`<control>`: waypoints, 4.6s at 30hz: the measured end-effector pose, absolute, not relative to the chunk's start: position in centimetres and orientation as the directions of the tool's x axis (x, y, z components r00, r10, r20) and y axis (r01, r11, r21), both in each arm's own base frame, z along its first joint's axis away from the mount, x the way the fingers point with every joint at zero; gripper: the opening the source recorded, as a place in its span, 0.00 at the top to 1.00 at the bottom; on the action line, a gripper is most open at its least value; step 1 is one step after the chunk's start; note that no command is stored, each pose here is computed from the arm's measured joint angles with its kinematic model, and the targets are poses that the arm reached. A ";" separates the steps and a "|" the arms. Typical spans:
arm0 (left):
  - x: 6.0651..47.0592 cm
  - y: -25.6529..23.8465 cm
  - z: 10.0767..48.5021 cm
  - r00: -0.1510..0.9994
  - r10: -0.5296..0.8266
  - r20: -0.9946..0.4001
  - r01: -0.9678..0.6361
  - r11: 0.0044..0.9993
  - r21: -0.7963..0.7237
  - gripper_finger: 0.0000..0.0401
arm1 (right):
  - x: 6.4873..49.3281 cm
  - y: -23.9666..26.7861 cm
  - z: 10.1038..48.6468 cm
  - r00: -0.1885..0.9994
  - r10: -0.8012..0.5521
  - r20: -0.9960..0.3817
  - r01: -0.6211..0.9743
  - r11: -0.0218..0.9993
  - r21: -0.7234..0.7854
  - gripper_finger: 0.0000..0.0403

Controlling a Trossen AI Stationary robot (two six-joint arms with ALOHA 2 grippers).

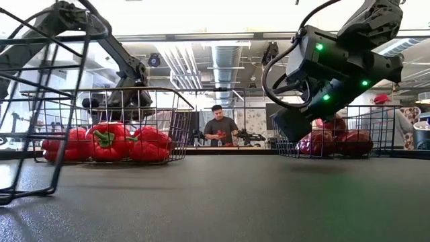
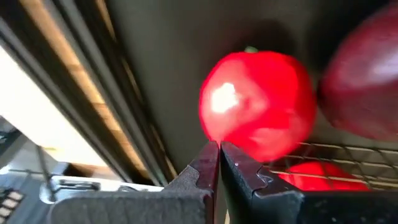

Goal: Sort produce into baskets
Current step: Move the tomato from the top left to the top center of the table

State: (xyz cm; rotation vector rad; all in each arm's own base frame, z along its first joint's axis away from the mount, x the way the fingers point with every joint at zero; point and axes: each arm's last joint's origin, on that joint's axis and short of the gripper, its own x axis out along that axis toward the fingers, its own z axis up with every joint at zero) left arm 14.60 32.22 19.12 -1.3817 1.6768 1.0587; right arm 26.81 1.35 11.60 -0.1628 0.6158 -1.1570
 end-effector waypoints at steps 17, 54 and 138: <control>15.5 33.2 21.0 -0.148 -0.317 -0.937 -0.988 0.095 0.124 1.00 | 26.8 1.4 11.6 0.260 -0.892 -0.370 0.807 0.411 -0.424 0.05; 18.3 34.1 20.8 -0.266 -0.178 -0.947 -0.959 0.145 0.242 1.00 | 26.8 1.0 11.4 0.256 -0.894 -0.367 0.821 0.402 -0.406 0.05; 17.1 31.0 22.2 -0.097 -0.338 -0.936 -0.969 0.246 0.012 1.00 | 26.8 0.6 10.9 0.288 -0.859 -0.423 0.799 0.459 -0.389 0.05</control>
